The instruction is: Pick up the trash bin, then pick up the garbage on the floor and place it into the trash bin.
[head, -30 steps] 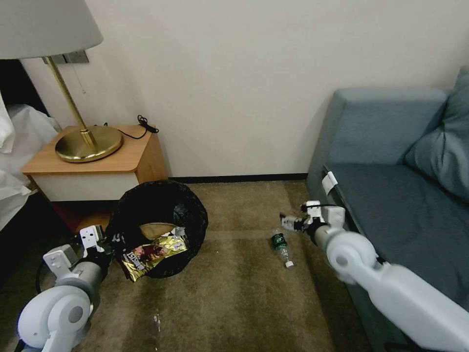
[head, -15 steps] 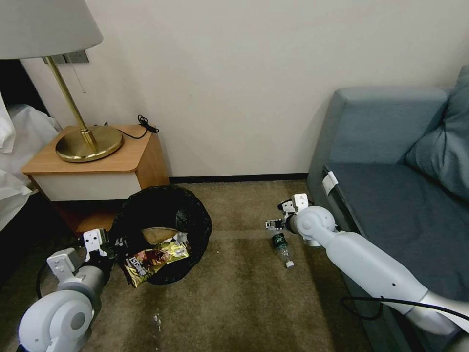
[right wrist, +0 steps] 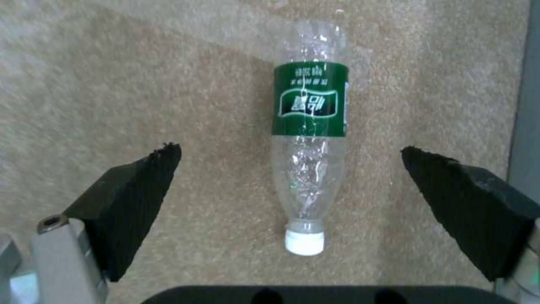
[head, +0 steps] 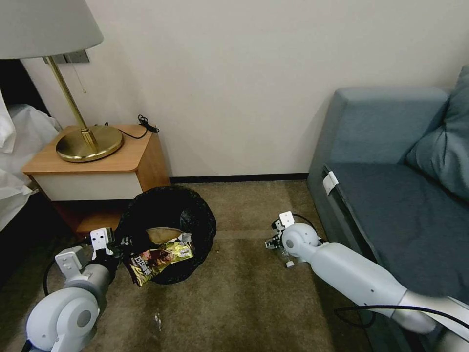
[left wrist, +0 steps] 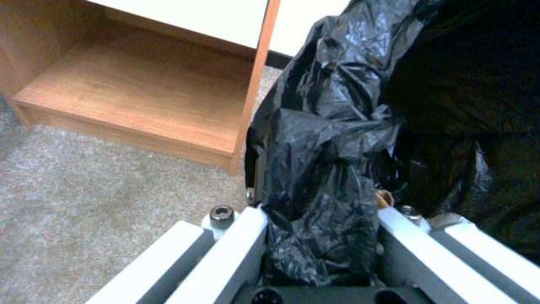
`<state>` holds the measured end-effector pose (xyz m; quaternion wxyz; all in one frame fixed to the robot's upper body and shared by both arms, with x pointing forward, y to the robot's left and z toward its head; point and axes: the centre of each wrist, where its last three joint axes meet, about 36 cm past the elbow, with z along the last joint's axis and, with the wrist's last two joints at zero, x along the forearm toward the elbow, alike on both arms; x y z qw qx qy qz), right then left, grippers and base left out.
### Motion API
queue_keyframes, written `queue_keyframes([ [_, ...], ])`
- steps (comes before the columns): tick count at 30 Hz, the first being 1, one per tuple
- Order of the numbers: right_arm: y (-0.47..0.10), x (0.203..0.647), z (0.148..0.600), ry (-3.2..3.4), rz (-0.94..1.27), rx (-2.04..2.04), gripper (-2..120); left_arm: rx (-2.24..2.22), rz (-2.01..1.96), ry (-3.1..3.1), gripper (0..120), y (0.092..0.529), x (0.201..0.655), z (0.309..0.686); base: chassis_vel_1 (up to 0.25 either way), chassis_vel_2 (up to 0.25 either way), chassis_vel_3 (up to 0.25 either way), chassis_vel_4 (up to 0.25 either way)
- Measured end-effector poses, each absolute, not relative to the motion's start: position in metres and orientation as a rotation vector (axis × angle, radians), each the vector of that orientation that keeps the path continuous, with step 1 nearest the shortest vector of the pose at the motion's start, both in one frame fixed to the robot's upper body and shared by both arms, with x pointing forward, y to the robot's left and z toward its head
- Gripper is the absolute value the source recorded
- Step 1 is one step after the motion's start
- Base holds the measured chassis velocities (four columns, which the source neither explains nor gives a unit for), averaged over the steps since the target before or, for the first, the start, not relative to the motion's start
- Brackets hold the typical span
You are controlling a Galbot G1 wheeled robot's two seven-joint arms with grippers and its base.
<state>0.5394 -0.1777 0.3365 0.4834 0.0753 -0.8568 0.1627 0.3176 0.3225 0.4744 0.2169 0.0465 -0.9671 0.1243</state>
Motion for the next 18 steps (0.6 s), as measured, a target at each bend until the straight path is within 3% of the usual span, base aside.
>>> queue_keyframes([
  [7, -0.172, 0.552, 0.307, -2.081, 0.389, 0.220, 100, 0.133, 0.348, -2.675, 0, 0.325, 0.320, 0.473, 0.000, 0.000, 0.000, 0.000],
  [18, -0.175, 0.571, 0.296, -2.111, 0.358, 0.213, 100, 0.135, 0.358, -2.659, 0, 0.322, 0.322, 0.466, 0.000, 0.000, 0.000, 0.000],
])
